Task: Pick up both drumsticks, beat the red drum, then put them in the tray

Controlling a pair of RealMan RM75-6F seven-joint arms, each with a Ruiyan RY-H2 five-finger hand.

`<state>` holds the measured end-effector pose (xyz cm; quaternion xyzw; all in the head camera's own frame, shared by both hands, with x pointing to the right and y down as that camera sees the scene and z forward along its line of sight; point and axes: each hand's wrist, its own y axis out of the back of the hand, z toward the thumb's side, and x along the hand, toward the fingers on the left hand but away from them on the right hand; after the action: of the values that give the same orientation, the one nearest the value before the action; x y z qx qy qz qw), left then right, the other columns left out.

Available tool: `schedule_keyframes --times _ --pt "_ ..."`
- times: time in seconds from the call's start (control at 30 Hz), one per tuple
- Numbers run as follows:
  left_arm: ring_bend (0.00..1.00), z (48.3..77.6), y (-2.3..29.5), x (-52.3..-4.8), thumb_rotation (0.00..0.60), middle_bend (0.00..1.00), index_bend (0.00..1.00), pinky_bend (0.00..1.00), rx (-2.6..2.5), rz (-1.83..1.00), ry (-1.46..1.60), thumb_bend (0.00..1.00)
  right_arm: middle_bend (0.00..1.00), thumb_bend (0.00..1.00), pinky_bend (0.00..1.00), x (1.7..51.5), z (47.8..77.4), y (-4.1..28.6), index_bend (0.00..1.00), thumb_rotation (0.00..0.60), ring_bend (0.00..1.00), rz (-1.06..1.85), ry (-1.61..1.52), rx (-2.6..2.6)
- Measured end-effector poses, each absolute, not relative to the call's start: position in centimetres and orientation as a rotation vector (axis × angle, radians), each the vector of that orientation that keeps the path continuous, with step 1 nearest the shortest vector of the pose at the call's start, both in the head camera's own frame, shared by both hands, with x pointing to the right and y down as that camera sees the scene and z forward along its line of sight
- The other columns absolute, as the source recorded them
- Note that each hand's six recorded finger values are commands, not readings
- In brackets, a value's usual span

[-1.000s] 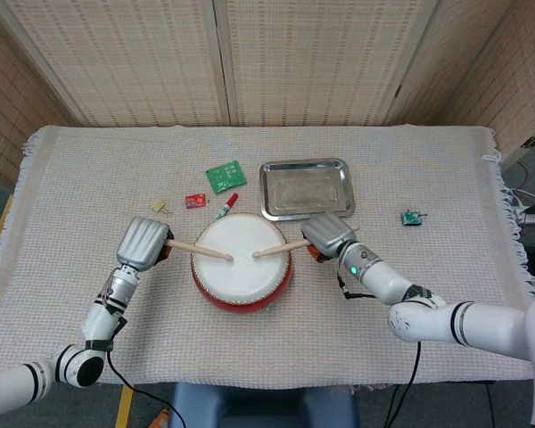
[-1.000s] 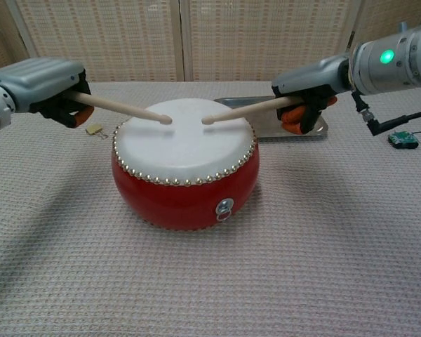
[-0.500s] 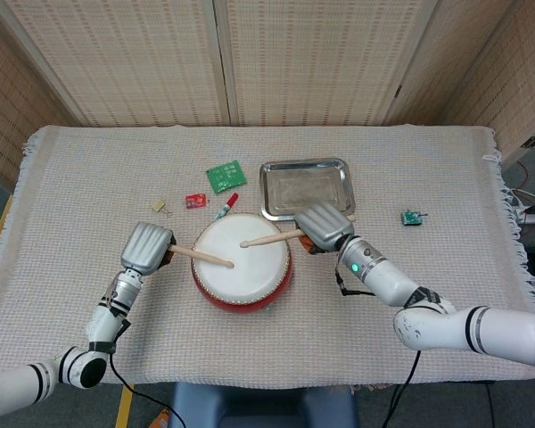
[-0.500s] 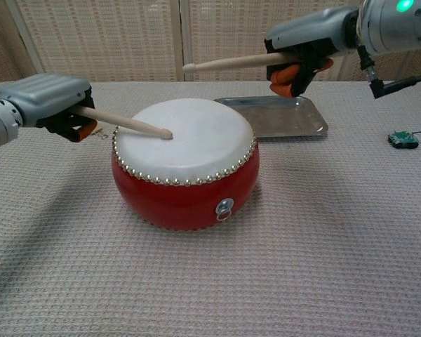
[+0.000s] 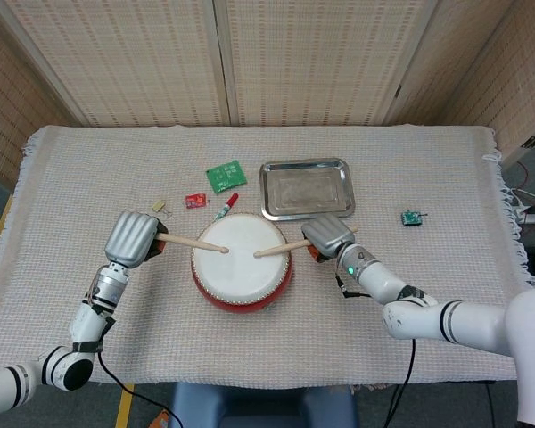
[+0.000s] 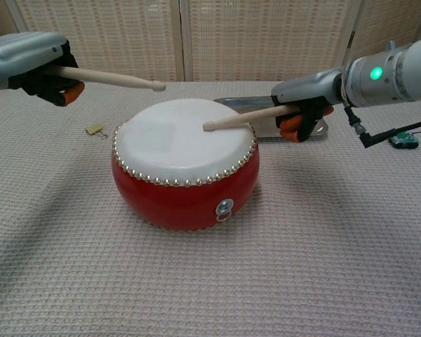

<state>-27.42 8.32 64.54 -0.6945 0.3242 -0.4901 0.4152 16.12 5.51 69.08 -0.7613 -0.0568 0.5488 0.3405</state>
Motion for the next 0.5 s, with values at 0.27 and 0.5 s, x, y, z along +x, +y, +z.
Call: schedule_keyframes --times 0.27,0.5 --pt "1.00 67.6 9.8 -26.6 0.600 1.00 1.00 1.00 -1.732 -1.276 0.694 0.70 1.00 0.81 1.00 14.8 64.1 4.2 1.00 0.600 1.00 1.298 -0.307 -2.050" --pt "1.00 68.6 10.2 -26.0 0.600 1.00 1.00 1.00 -1.703 -1.286 0.640 0.70 1.00 0.81 1.00 15.5 63.6 4.0 1.00 0.600 1.00 1.294 -0.313 -2.045"
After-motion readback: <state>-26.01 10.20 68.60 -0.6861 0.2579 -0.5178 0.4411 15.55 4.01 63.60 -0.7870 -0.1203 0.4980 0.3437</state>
